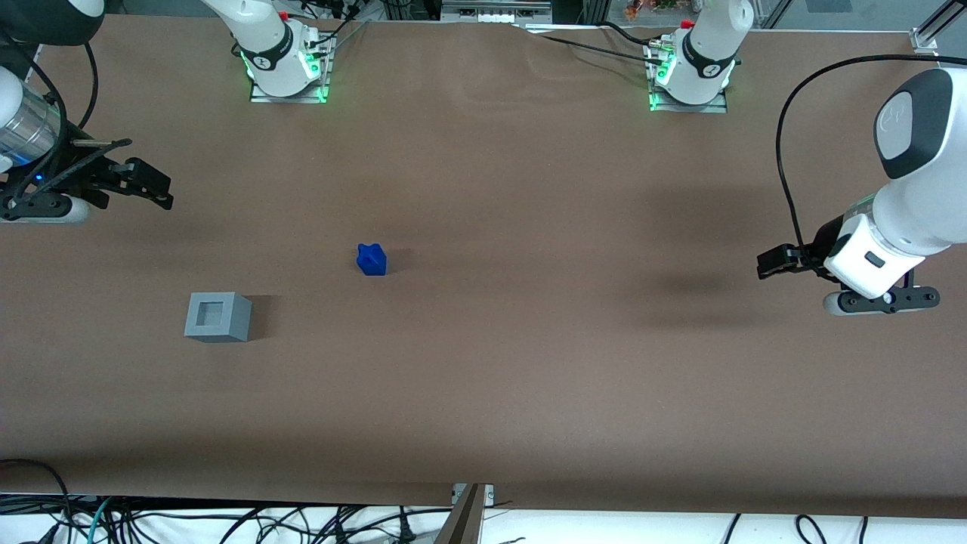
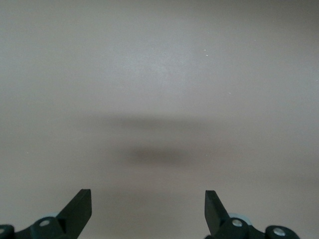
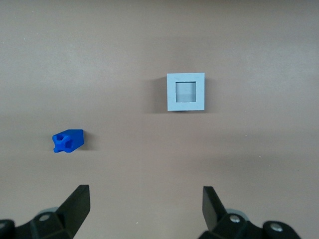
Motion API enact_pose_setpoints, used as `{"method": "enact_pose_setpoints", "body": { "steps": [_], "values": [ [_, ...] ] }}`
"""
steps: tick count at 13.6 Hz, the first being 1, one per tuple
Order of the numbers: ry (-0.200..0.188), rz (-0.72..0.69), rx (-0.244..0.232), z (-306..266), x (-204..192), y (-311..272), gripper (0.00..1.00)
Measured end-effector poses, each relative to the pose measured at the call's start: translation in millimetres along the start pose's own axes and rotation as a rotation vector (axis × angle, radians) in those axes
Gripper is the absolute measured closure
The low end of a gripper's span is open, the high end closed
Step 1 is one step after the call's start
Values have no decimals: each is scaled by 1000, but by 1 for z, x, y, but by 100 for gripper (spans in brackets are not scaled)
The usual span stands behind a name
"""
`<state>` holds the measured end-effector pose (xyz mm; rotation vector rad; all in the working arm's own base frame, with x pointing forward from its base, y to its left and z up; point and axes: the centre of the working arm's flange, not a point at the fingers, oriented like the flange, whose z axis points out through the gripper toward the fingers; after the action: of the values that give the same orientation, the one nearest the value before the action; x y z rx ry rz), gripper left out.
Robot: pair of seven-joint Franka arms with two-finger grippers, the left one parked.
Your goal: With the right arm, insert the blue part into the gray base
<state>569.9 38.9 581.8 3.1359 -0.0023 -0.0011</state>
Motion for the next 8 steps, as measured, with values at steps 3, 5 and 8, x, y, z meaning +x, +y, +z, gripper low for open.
{"method": "enact_pose_setpoints", "body": {
  "steps": [3, 5, 8],
  "values": [
    [-13, 0, -1, 1, -1, 0, 0],
    [-29, 1, -2, 3, -3, 1, 0],
    [-33, 3, -2, 3, -3, 2, 0]
  ]
}}
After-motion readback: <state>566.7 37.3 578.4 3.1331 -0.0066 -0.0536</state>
